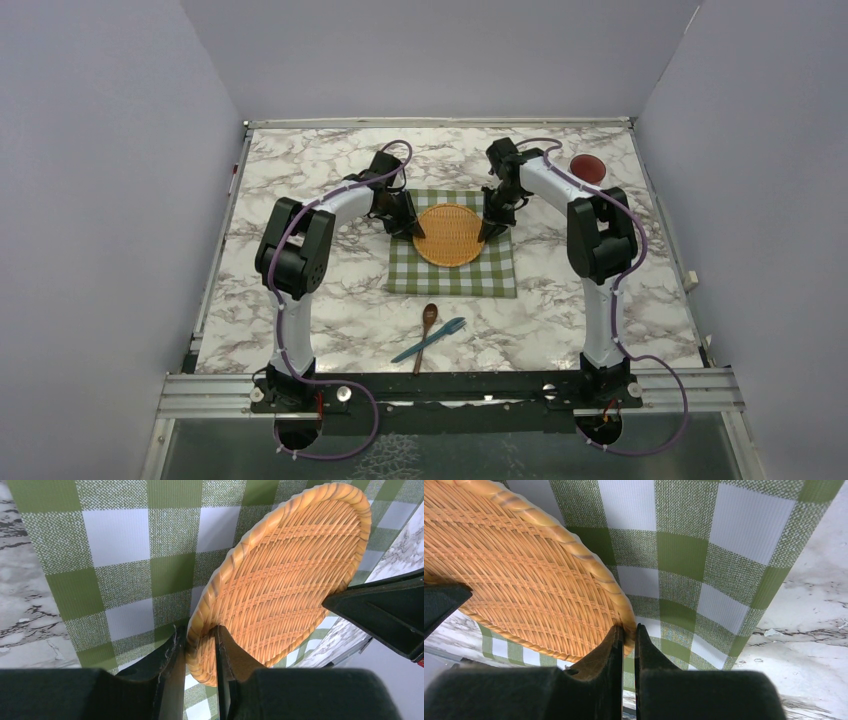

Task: Set the dinner table for one person
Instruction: Place the plate on the napkin.

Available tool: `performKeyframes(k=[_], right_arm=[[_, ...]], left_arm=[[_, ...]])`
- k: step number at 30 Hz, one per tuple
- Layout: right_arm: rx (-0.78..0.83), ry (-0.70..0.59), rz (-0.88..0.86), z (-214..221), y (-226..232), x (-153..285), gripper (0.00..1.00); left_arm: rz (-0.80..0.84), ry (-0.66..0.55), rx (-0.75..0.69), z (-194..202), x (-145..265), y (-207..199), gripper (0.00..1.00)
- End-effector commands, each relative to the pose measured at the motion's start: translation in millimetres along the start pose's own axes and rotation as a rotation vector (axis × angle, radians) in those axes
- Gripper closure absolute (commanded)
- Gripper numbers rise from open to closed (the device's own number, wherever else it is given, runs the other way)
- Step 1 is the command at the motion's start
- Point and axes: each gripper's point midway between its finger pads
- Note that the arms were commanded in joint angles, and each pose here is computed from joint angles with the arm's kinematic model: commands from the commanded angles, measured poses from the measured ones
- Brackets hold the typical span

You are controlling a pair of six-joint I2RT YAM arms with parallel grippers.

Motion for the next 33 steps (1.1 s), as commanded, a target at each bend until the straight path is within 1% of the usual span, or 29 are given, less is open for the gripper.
performKeyframes(k=[1,16,33], right_arm=[[0.09,-0.066,-0.287,-14.9,84.1,-2.0,0.99],[0.127,-0.044,-0.285,12.3,92.6,13.2,0.99],[0.168,0.018,-0.298,43.2,105.9,8.5,0.99]], left_arm=[[0.187,0.27,-0.059,88.6,-2.6,-64.9,0.86],[0.193,0.271,-0.058,98.5,9.8,-67.8,0.87],[0.163,0.253,-0.07,93.8,5.4,-64.9,0.87]])
Point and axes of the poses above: each gripper's point midway between its finger pads, its own x axis back along the fingers, its own y axis along the line the jaws close on, z = x × y, and after that the axes turned 10 degrees about x, right-handed
